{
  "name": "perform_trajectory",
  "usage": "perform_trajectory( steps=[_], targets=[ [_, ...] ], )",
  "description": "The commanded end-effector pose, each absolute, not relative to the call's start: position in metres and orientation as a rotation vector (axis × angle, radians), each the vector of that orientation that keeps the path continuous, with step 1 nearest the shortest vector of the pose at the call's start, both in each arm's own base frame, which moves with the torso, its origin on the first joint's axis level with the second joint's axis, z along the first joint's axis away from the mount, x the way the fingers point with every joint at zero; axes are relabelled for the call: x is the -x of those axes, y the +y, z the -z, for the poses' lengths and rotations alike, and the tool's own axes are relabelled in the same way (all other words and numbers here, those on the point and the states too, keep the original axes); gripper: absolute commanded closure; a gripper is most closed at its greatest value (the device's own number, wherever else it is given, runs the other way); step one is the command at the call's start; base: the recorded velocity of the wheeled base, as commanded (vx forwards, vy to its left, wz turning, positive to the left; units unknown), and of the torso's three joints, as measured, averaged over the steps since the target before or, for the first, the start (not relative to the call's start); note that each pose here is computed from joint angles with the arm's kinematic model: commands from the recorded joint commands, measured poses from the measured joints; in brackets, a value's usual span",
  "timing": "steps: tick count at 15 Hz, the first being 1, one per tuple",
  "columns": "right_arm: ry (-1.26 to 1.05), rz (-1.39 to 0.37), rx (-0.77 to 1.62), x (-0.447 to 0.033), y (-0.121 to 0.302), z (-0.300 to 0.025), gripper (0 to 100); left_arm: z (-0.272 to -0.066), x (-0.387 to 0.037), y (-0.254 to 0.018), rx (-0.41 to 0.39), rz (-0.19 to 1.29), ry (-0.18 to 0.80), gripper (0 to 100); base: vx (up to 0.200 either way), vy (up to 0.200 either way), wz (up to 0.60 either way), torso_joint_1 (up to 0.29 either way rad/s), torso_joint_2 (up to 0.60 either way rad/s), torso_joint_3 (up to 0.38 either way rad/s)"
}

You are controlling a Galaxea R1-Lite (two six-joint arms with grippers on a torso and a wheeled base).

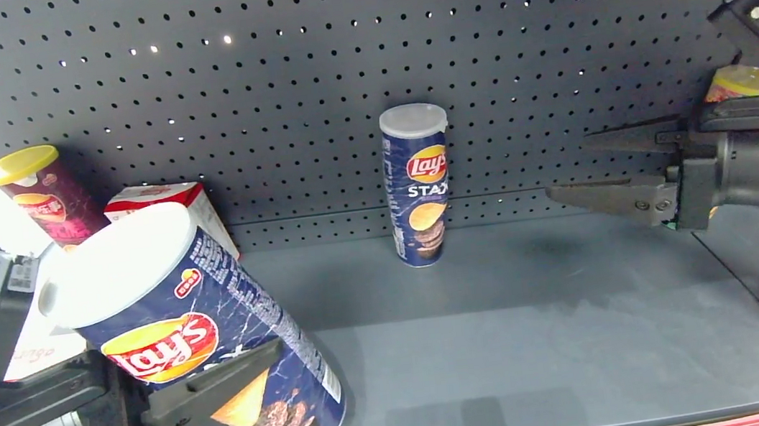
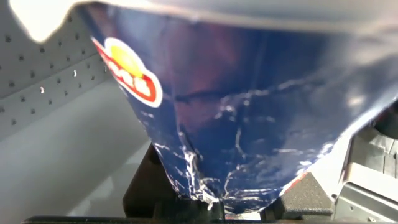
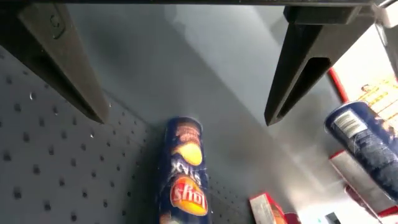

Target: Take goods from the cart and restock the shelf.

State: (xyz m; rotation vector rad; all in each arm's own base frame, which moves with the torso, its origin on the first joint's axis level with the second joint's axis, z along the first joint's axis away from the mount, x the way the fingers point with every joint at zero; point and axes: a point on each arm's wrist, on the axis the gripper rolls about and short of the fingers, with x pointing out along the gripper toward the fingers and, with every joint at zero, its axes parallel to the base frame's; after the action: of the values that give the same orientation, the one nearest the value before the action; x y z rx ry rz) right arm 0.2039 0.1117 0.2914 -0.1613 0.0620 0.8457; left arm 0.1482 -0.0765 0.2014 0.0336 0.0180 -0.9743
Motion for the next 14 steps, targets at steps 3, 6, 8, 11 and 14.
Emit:
perform_trajectory(
  steps=[3,6,8,11,14],
  targets=[
    [0.014,-0.947,0.162,-0.257,0.14,-0.278,0,-0.208,-0.152,-0.077,-0.034,0.973,0.008,100,0.0,0.0,0.0,0.0,0.0,0.0],
    [-0.026,-1.08,0.155,-0.282,0.148,-0.269,0,-0.207,-0.154,-0.078,-0.021,0.973,0.021,100,0.0,0.0,0.0,0.0,0.0,0.0],
    [-0.084,-1.128,0.183,-0.304,0.151,-0.26,0,-0.208,-0.156,-0.079,-0.019,0.973,0.019,100,0.0,0.0,0.0,0.0,0.0,0.0],
    [-0.103,-1.196,0.187,-0.321,0.153,-0.247,0,-0.207,-0.159,-0.08,-0.018,0.974,0.027,100,0.0,0.0,0.0,0.0,0.0,0.0],
    [-0.098,-1.196,0.186,-0.335,0.159,-0.237,0,-0.206,-0.162,-0.082,-0.017,0.974,0.033,100,0.0,0.0,0.0,0.0,0.0,0.0]
  ],
)
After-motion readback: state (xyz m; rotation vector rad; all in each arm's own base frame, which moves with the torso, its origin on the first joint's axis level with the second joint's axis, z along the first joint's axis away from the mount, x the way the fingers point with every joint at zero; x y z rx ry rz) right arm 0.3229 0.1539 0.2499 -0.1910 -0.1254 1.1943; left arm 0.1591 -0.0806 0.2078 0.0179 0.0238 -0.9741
